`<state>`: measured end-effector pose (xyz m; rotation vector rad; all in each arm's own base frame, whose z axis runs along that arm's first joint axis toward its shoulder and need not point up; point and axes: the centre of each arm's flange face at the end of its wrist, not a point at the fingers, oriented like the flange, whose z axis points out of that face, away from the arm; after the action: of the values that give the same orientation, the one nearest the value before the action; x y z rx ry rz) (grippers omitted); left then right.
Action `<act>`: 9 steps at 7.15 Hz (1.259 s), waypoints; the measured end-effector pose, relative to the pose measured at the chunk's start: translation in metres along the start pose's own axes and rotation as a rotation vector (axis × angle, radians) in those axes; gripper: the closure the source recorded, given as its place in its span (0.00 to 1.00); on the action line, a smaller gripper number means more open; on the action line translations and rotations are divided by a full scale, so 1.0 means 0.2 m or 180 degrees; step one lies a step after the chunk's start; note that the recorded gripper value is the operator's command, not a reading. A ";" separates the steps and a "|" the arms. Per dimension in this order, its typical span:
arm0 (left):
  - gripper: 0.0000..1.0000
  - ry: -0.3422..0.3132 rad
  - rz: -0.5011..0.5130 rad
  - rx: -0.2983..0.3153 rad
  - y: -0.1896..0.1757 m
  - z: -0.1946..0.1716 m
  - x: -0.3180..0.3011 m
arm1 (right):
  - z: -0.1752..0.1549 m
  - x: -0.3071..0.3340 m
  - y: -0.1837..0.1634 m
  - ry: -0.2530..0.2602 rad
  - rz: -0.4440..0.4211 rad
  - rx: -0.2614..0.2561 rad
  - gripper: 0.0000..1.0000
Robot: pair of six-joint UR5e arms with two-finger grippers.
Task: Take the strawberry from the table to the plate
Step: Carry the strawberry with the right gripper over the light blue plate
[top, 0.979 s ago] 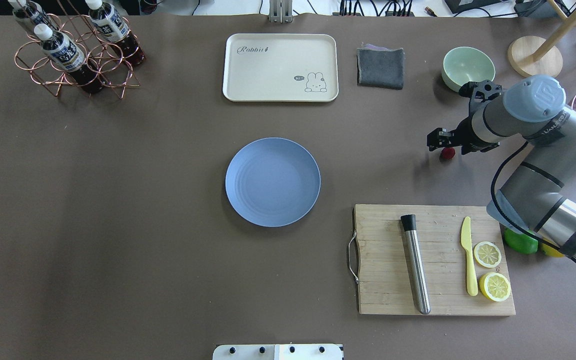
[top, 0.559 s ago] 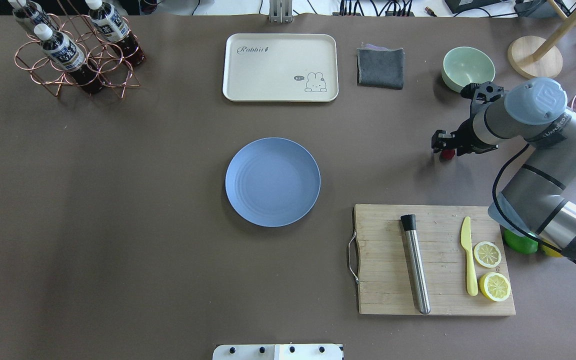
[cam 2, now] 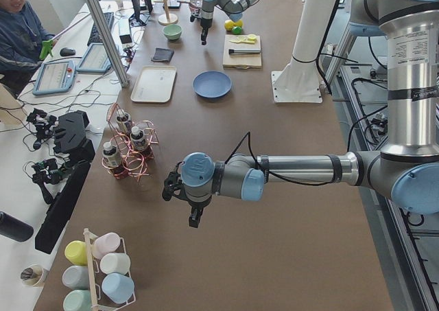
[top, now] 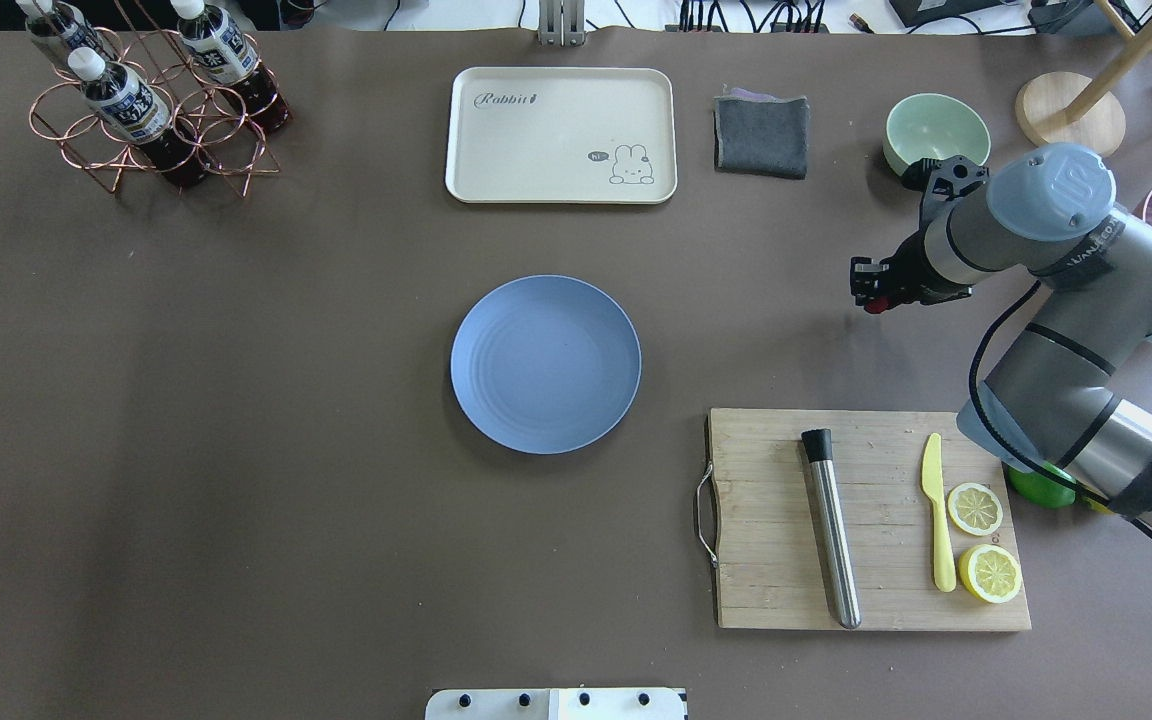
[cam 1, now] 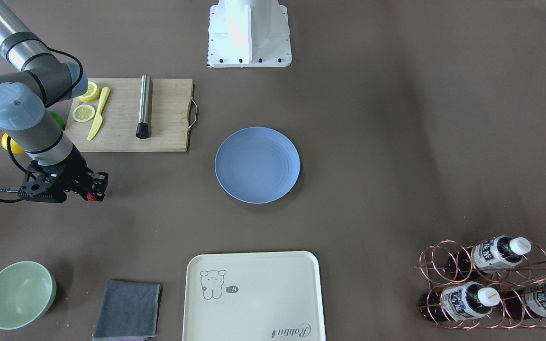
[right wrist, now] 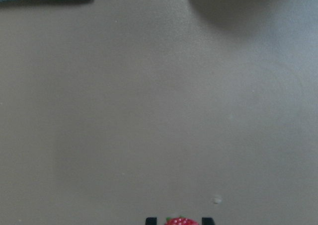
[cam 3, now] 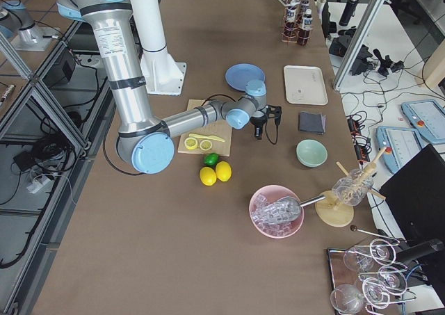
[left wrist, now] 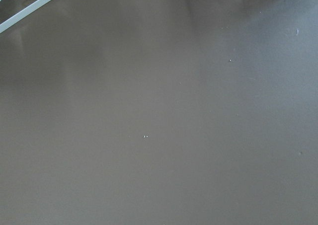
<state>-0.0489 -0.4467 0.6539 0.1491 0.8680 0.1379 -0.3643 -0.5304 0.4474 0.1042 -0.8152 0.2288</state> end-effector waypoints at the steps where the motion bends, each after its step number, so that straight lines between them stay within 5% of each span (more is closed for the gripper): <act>1: 0.01 0.0003 -0.0019 -0.0018 0.04 0.01 -0.01 | -0.05 -0.16 -0.03 -0.0002 0.0235 -0.0013 1.00; 4: 0.01 0.0006 -0.0009 -0.0017 0.06 0.01 0.00 | -0.19 -0.79 0.08 -0.0083 0.0620 -0.0104 1.00; 9: 0.01 0.0005 0.0006 -0.0009 0.06 0.00 0.02 | -0.18 -1.55 0.55 -0.0148 0.0172 0.0029 1.00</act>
<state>-0.0482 -0.4347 0.6533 0.1470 0.8693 0.1410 -0.5704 -0.4672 0.1960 0.0965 -0.8639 0.2819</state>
